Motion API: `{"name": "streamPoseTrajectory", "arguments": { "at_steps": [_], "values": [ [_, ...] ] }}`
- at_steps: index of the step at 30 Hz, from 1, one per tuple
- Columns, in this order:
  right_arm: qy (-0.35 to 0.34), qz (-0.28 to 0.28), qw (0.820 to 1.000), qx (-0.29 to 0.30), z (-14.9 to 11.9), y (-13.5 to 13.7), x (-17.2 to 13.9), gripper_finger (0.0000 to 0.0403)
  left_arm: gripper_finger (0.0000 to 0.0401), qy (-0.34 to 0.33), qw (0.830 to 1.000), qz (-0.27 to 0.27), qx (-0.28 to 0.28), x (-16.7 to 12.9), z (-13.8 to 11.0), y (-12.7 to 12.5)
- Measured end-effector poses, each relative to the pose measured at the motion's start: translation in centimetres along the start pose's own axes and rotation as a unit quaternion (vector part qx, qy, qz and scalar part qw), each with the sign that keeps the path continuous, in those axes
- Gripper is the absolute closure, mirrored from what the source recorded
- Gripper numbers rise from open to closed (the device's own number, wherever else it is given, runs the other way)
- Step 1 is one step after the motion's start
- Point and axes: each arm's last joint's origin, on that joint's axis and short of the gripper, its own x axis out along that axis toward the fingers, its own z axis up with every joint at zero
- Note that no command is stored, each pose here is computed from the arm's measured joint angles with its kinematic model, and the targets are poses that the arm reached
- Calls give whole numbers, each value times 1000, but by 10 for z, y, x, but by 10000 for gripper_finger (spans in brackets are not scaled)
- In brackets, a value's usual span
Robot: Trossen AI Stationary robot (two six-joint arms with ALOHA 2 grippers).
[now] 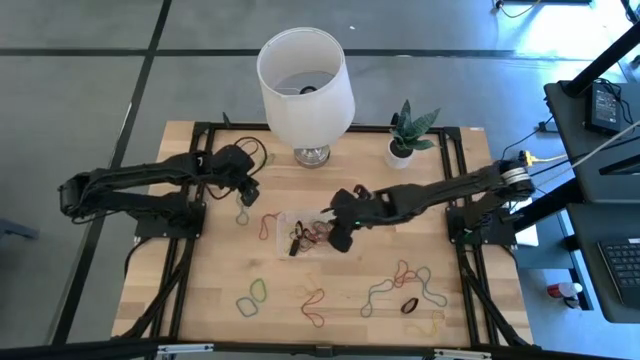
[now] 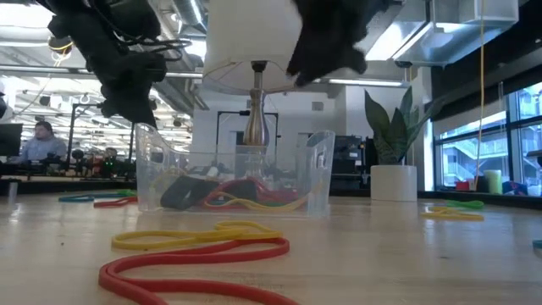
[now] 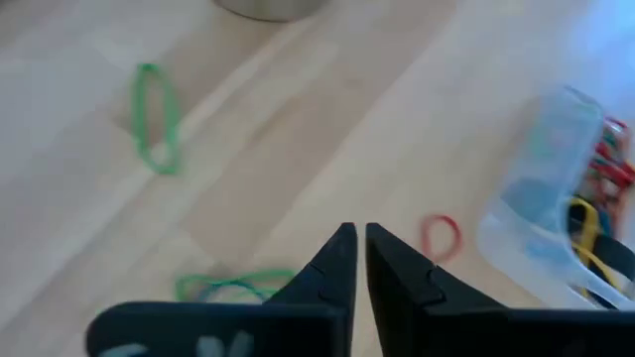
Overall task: Pick and place rubber bands into bin
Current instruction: Put the green rubber band into the transparent bin
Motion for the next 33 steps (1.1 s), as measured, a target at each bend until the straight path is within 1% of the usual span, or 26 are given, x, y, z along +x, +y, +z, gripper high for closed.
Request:
{"name": "streamPoseTrajectory", "arguments": {
  "at_steps": [3,6,10,12,14,17,20,22,28,30,31,33],
  "values": [
    [-15,-3,1000,11,-9,-7,-19,279,350,8,1000,17,-7,4,9,7],
    [-7,-7,999,52,-30,-19,-29,287,313,26,999,30,-6,15,17,15],
    [7,-9,992,124,-66,-36,-31,298,259,39,998,56,1,38,25,28],
    [4,-3,987,160,-81,-42,-30,302,236,39,996,76,-5,50,29,36],
    [-4,8,982,189,-92,-47,-28,306,220,29,994,101,-13,62,34,44],
    [-26,35,975,219,-100,-51,-25,311,209,10,992,126,-23,78,40,56],
    [-46,60,969,234,-100,-51,-23,315,208,6,990,137,-34,92,43,66],
    [-55,67,969,230,-99,-50,-23,318,211,13,989,145,-41,102,42,73],
    [-88,63,969,222,-94,-50,-24,321,233,50,985,161,-48,127,33,85],
    [-88,62,969,221,-94,-50,-24,321,259,60,982,166,-63,131,31,86],
    [-89,62,969,221,-94,-50,-24,321,280,69,981,169,-70,131,29,86],
    [-89,61,970,217,-94,-50,-24,321,340,76,979,176,-76,131,27,84]
  ]
}}
